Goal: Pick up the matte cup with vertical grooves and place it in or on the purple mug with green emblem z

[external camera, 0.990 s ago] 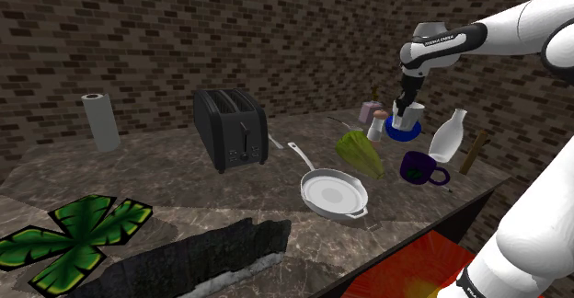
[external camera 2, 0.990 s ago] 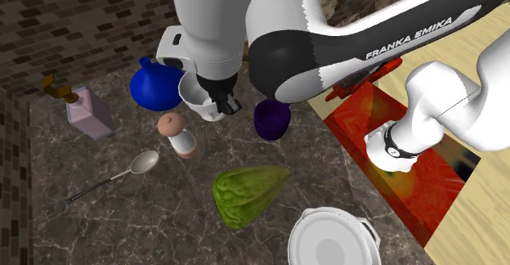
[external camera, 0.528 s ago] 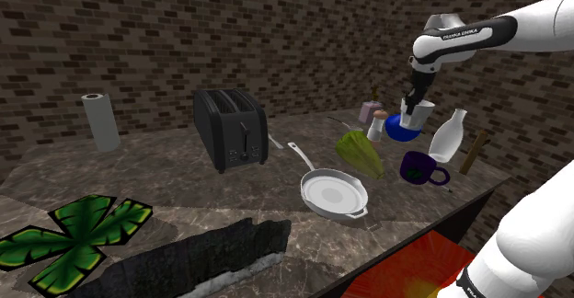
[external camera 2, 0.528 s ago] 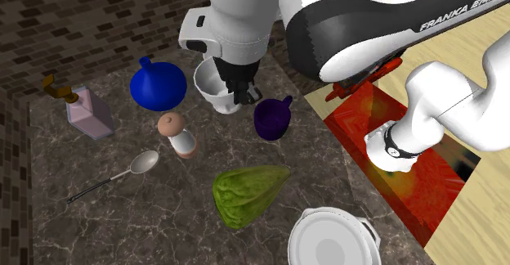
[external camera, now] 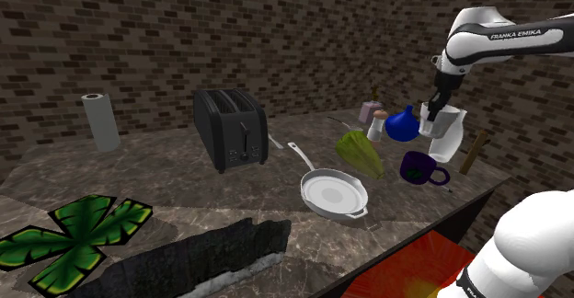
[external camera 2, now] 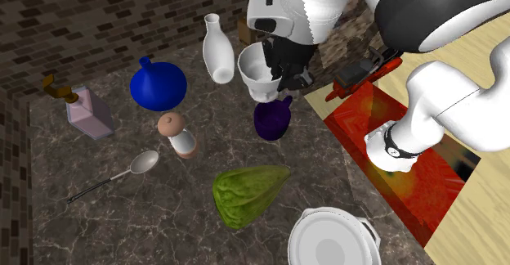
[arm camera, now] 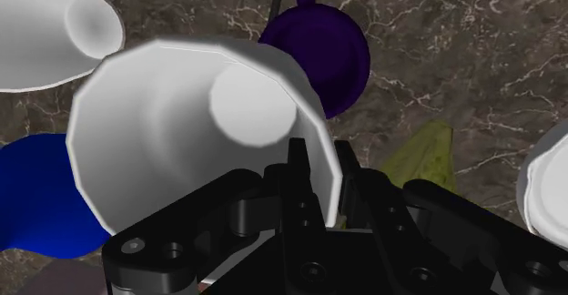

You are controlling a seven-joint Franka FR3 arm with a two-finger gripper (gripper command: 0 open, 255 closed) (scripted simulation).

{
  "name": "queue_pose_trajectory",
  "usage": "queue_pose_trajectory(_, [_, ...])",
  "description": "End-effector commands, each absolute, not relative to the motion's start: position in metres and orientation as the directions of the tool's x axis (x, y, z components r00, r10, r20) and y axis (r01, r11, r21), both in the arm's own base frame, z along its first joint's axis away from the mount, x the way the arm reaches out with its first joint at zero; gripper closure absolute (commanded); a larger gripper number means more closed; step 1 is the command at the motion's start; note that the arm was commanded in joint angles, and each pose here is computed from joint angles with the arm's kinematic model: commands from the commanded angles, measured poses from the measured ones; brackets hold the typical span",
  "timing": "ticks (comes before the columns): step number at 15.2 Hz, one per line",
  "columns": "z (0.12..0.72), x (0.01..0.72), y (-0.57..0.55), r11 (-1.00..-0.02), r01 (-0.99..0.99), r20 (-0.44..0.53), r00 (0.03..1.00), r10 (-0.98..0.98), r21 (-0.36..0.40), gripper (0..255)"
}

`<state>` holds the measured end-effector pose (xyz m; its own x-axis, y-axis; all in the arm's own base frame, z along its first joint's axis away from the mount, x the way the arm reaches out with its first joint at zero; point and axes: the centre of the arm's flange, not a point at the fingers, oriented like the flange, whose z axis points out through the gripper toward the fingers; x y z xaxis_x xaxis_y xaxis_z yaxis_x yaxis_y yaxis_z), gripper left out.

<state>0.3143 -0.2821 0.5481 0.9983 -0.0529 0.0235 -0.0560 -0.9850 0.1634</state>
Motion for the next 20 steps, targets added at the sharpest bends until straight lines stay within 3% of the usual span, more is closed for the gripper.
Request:
queue_pose_trajectory(1, [0.551,0.291,-0.270,-0.985,-0.056,0.024,0.998,-0.053,0.164,255])
queue_pose_trajectory(3, [0.555,0.267,-0.257,-0.985,-0.056,0.024,0.998,-0.053,0.164,255])
queue_pose_trajectory(20, [0.465,0.267,-0.257,-0.985,-0.056,0.024,0.998,-0.053,0.164,255])
